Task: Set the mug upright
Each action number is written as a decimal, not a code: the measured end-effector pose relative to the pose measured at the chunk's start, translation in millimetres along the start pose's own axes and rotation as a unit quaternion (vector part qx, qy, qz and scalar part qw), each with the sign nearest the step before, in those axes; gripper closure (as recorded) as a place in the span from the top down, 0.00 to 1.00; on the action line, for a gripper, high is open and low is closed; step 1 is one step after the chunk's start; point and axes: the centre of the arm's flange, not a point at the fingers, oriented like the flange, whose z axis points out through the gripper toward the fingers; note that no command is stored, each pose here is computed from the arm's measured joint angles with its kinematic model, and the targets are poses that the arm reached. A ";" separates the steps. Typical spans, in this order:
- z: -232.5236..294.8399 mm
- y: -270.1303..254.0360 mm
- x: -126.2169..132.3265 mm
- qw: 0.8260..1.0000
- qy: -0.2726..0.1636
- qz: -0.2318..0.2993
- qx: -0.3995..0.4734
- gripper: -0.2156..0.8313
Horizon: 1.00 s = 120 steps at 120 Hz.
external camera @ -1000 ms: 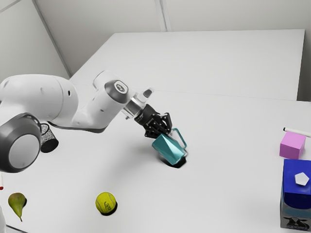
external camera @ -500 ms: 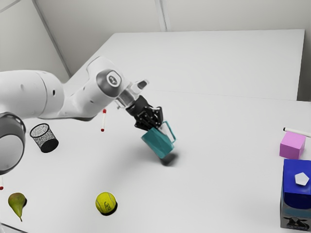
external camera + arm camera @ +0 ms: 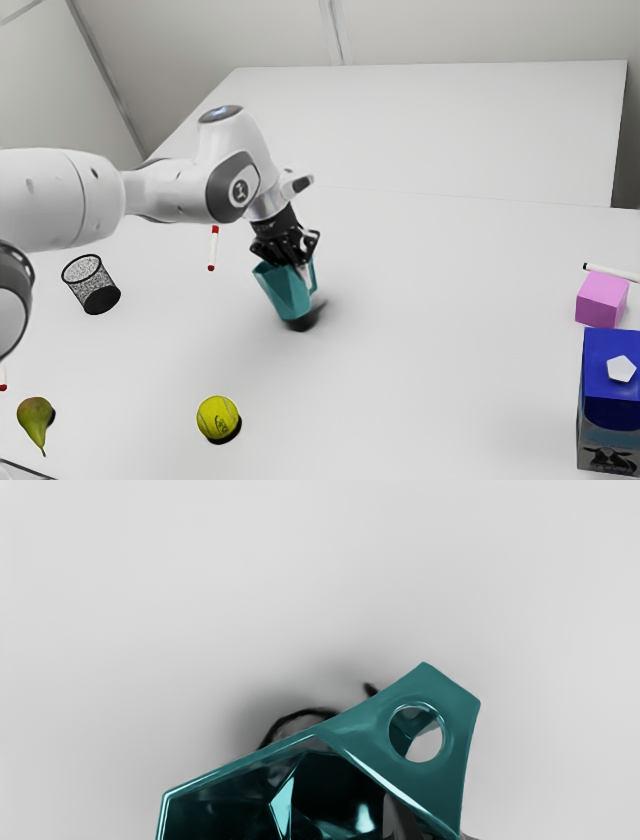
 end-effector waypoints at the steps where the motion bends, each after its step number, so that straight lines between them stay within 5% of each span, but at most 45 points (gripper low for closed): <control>1: 0.5 -0.7 -0.9 1.000 0.000 -0.002 0.002 0.04; 45: 1.8 2.2 -37.8 0.994 0.044 -0.039 0.094 0.04; 120: 28.1 -11.5 -39.0 0.978 0.087 -0.145 0.119 0.04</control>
